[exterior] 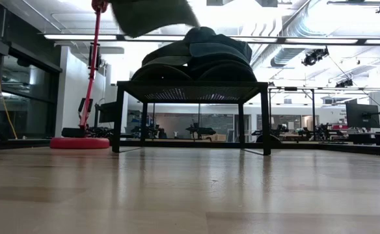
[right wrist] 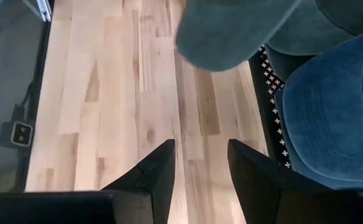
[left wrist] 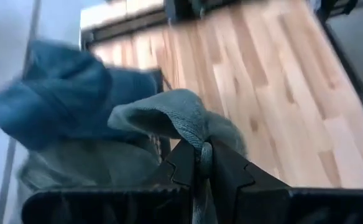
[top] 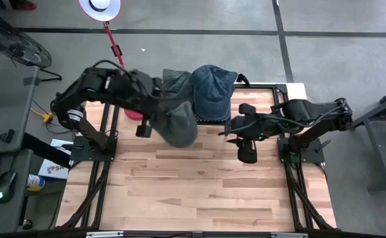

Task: Pick & Place hat
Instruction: Stack the gray cap on top of the other gray cap on the shelf

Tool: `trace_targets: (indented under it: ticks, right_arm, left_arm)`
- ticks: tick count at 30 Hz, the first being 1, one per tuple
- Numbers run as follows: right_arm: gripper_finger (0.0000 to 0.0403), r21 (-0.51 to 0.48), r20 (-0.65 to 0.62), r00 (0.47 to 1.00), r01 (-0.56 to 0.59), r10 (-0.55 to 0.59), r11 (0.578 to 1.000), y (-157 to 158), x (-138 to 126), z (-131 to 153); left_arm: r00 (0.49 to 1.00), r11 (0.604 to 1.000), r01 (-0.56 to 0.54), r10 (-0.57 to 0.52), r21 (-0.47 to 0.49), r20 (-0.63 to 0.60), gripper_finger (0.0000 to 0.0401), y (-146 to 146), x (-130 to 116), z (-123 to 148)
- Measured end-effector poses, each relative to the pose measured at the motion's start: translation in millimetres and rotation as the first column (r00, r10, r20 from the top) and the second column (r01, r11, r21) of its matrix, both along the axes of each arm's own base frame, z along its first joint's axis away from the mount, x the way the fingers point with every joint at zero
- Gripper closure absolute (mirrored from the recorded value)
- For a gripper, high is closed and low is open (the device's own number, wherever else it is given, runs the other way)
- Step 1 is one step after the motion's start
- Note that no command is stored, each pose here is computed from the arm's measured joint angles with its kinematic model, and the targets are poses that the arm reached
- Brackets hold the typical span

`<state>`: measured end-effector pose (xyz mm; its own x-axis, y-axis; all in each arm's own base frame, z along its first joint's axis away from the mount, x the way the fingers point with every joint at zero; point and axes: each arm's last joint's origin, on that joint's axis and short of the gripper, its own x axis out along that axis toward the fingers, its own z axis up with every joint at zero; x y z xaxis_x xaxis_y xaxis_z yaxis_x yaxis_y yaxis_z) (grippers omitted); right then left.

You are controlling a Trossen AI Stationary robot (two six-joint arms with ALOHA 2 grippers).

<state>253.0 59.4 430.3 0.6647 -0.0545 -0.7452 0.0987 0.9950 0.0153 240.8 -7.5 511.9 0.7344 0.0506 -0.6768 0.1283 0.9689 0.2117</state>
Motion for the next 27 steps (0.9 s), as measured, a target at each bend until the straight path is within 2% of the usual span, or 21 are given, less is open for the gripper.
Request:
trace_targets:
  ticks: [3, 7, 13, 21, 24, 27]
  right_arm:
    - [0.0263, -0.035, -0.022, 1.0, -0.018, 0.017, 0.999, -0.7, -1.6, -1.3]
    - [0.0263, -0.079, -0.027, 0.998, -0.064, 0.062, 0.995, -0.8, -1.5, -1.2]
    - [0.0263, -0.135, -0.035, 0.993, -0.114, 0.111, 0.984, -1.1, -1.5, -1.2]
    - [0.0263, -0.248, -0.016, 1.0, -0.019, 0.016, 0.969, -5.4, -1.4, -0.3]
    - [0.0263, -0.295, 0.014, 0.998, 0.064, -0.062, 0.953, -8.6, -1.0, 0.9]
    - [0.0263, -0.294, 0.039, 0.99, 0.142, -0.136, 0.945, -13.3, -0.4, 1.4]
  left_arm:
    - [0.995, 1.0, 0.023, -0.024, 0.016, 0.101, 0.038, 4.5, -5.7, 11.4]
    - [0.981, 0.999, -0.012, 0.004, 0.037, 0.194, 0.038, 14.9, -17.0, 23.5]
    - [0.971, 0.995, -0.07, 0.052, 0.072, 0.232, 0.038, 39.7, -31.7, 30.5]
    - [0.964, 0.995, -0.013, -0.013, 0.095, 0.266, 0.038, 75.3, -46.2, 34.3]
    - [0.958, 0.992, 0.042, -0.074, 0.118, 0.278, 0.038, 88.5, -52.1, 34.6]
    - [0.954, 0.99, 0.091, -0.117, 0.106, 0.277, 0.038, 100.5, -56.5, 32.0]
